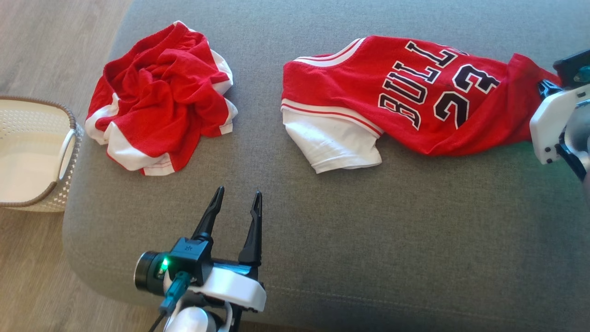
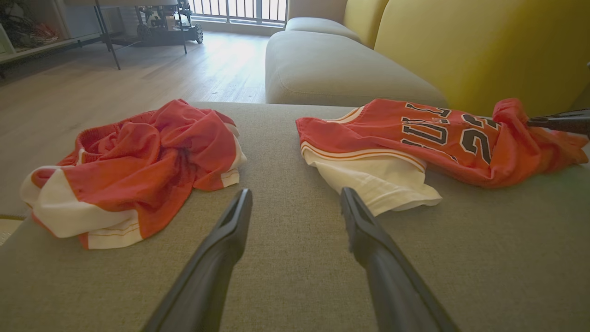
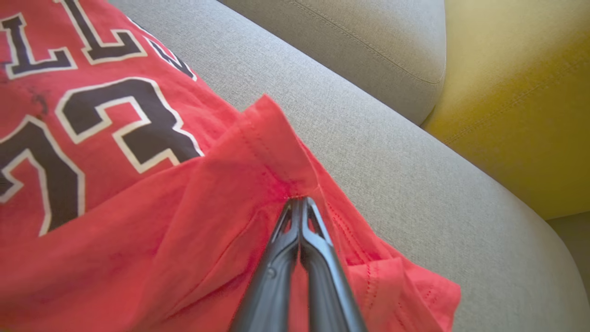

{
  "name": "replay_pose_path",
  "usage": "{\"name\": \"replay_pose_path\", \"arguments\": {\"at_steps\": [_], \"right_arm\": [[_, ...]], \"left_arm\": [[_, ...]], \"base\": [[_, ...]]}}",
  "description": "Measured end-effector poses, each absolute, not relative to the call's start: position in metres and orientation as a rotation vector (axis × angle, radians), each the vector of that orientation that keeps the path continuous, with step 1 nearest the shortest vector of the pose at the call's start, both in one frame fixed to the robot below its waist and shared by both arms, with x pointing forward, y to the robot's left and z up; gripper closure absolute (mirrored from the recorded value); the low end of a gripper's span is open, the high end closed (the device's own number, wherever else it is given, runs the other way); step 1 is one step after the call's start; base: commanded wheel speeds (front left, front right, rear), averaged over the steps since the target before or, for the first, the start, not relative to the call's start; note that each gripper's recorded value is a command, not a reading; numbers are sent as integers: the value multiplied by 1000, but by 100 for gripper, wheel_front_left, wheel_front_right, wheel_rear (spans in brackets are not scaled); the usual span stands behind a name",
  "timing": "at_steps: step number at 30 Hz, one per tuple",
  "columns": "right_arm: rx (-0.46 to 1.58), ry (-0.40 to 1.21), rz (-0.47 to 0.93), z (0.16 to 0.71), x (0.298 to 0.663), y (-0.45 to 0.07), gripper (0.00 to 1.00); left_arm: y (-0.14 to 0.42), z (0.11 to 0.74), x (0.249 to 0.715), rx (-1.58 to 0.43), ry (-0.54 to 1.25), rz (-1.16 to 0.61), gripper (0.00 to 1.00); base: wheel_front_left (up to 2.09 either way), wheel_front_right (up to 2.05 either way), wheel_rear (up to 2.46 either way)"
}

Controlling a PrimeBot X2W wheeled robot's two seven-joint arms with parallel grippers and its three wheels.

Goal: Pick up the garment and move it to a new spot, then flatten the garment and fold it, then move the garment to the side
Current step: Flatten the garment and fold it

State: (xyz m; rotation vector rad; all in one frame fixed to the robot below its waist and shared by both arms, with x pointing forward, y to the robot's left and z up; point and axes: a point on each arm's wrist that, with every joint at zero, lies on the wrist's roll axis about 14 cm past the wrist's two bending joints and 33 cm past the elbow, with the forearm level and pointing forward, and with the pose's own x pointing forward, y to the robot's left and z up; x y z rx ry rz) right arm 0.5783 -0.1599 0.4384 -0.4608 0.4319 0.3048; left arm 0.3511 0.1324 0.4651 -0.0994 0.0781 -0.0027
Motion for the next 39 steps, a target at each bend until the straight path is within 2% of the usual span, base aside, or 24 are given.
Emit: {"name": "replay_pose_path", "arguments": {"at_steps": [10, 11, 12, 13, 24, 29, 30, 31, 32, 33, 39], "right_arm": [[-444, 398, 296, 451, 574, -166, 100], [-443, 398, 290, 452, 573, -169, 89], [-443, 399, 284, 452, 572, -171, 5], [-443, 401, 280, 452, 571, -173, 0], [-494, 479, 338, 444, 590, -147, 0], [-519, 592, 347, 426, 586, -146, 0], [-519, 615, 345, 423, 585, -148, 15], [-520, 636, 343, 421, 584, -148, 40], [-524, 646, 346, 421, 583, -148, 75], [-523, 645, 348, 423, 583, -148, 100], [-466, 594, 333, 449, 585, -158, 100]], "left_arm": [[126, 467, 353, -102, 70, -24, 0], [124, 468, 353, -103, 68, -33, 0], [123, 468, 354, -103, 68, -39, 0], [122, 468, 354, -104, 68, -43, 0], [130, 464, 351, -88, 82, -17, 0], [136, 462, 348, -84, 91, 3, 0], [137, 461, 347, -83, 92, 5, 0], [137, 462, 347, -83, 92, 6, 0], [137, 462, 347, -83, 91, 7, 0], [136, 462, 347, -84, 90, 6, 0], [129, 465, 349, -100, 80, -12, 0]], "base": [[0, 0, 0], [0, 0, 0], [0, 0, 0], [0, 0, 0], [0, 0, 0], [0, 0, 0], [0, 0, 0], [0, 0, 0], [0, 0, 0], [0, 0, 0], [0, 0, 0]]}}
